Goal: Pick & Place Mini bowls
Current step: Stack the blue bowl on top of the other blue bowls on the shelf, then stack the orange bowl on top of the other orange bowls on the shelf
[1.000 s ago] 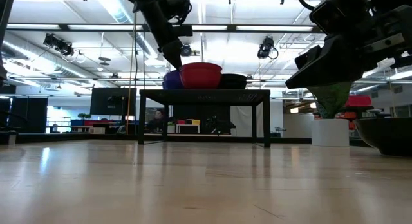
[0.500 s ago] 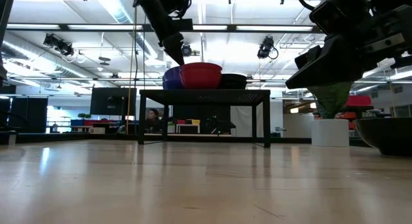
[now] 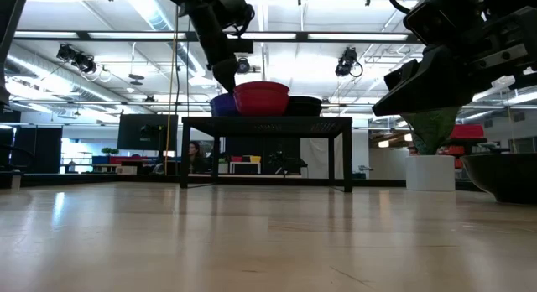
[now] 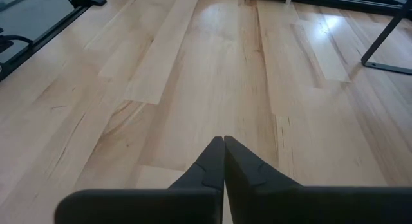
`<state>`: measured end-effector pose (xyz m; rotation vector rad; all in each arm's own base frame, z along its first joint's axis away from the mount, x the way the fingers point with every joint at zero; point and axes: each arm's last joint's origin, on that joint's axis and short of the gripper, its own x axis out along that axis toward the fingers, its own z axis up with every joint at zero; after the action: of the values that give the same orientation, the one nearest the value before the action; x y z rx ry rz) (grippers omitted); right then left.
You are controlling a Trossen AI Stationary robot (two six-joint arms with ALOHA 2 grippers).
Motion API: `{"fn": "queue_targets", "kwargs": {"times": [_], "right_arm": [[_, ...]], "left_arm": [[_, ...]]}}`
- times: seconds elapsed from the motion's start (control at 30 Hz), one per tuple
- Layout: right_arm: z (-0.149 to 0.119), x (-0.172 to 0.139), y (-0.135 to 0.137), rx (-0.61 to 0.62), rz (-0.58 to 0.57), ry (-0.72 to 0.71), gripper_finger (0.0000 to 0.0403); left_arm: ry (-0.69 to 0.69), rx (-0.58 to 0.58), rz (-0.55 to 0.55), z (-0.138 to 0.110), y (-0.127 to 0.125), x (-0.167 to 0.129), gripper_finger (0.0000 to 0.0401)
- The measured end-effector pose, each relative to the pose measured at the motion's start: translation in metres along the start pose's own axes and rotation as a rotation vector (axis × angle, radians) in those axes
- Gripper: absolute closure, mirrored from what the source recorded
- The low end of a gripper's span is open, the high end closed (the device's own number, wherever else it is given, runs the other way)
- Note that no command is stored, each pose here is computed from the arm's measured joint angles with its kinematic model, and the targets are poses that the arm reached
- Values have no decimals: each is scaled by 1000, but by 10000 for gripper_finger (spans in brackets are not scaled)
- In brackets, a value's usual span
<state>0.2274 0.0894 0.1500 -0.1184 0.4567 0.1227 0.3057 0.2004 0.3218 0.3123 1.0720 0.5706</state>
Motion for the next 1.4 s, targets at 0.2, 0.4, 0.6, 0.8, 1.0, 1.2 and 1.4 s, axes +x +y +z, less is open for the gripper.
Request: {"fn": "queue_targets", "kwargs": {"times": [0.2, 0.4, 0.6, 0.8, 1.0, 1.2, 1.4], "right_arm": [[0, 0, 0, -2, 0, 0, 394], [0, 0, 0, -2, 0, 0, 394], [0, 0, 0, -1, 0, 0, 394], [-2, 0, 0, -6, -1, 23, 394], [-4, -1, 5, -20, 17, 35, 394], [-2, -3, 11, -59, 44, 14, 399], [4, -3, 11, 41, 61, -46, 388]], "left_arm": [[-12, 32, -5, 3, -5, -4, 331], [-15, 36, -7, 4, -6, -5, 256], [-5, 30, -14, 6, -2, -14, 232], [23, -53, -134, 7, 9, -48, 258], [-12, -137, -294, -22, -10, -76, 305], [-229, -188, -348, -70, -71, -96, 359], [-638, -244, -473, -118, -152, -83, 391]]}}
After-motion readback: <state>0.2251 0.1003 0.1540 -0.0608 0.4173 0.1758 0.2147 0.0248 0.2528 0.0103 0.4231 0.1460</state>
